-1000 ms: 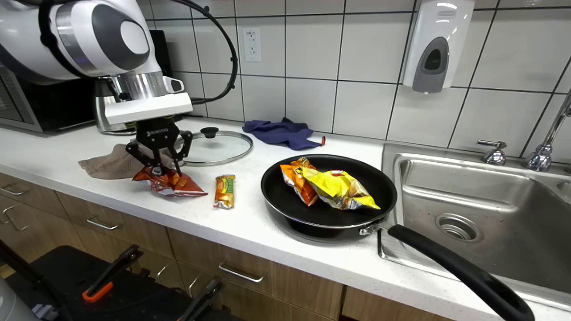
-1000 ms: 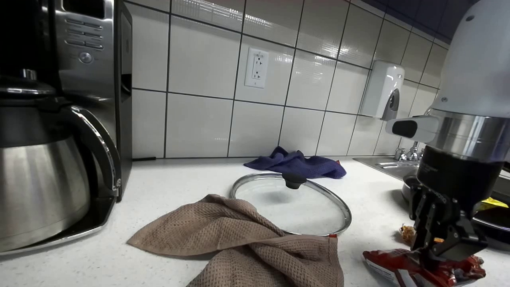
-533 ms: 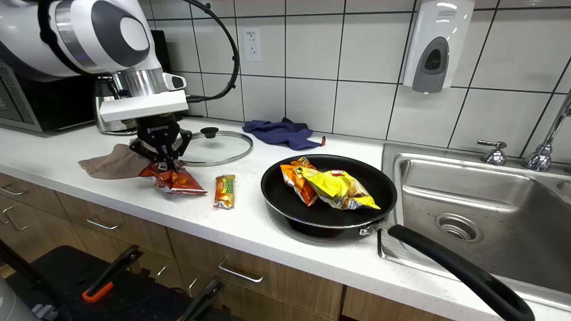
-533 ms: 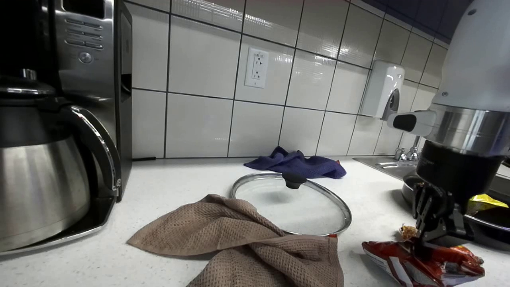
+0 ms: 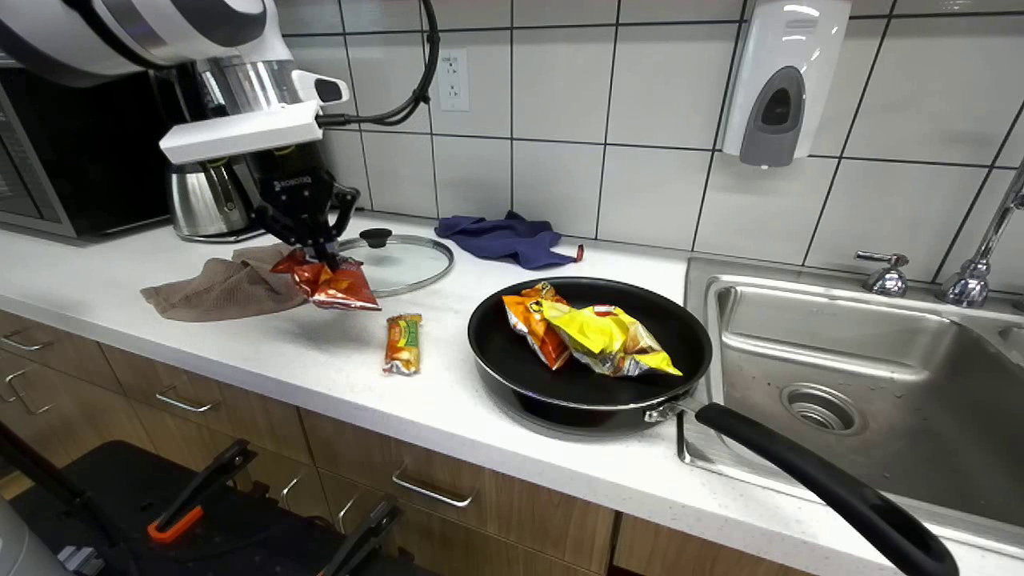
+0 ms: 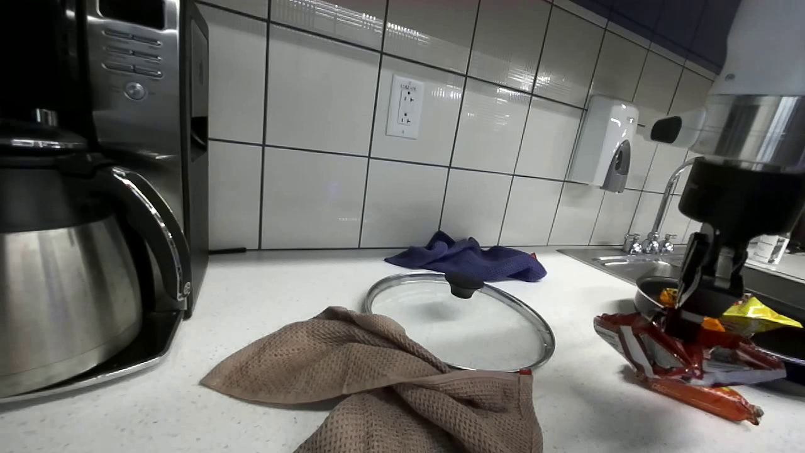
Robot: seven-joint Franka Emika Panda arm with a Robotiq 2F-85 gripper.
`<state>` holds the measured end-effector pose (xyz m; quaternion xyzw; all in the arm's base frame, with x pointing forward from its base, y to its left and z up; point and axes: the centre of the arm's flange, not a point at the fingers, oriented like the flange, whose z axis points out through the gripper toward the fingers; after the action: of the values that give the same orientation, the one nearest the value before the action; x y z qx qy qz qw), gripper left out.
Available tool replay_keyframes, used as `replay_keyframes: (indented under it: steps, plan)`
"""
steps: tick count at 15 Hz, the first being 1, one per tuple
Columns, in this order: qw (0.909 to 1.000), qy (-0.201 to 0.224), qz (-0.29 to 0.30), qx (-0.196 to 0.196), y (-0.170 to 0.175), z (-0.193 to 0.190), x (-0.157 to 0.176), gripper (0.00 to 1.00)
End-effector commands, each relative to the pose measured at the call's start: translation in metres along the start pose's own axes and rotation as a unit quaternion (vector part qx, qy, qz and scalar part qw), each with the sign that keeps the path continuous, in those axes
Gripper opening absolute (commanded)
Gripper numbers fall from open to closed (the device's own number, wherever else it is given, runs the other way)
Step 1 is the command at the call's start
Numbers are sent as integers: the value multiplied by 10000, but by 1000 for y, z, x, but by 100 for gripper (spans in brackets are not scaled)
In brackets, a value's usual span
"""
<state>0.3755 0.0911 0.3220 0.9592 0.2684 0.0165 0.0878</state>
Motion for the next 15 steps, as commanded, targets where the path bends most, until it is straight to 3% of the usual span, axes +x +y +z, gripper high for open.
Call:
replay_keyframes:
  steps: [1, 8, 15]
  plan:
    - [9982, -95, 560, -217, 18, -28, -9, 0]
    - [9886, -163, 1434, -428, 66, -36, -34, 0]
    - [9803, -387, 1782, -758, 105, -30, -65, 0]
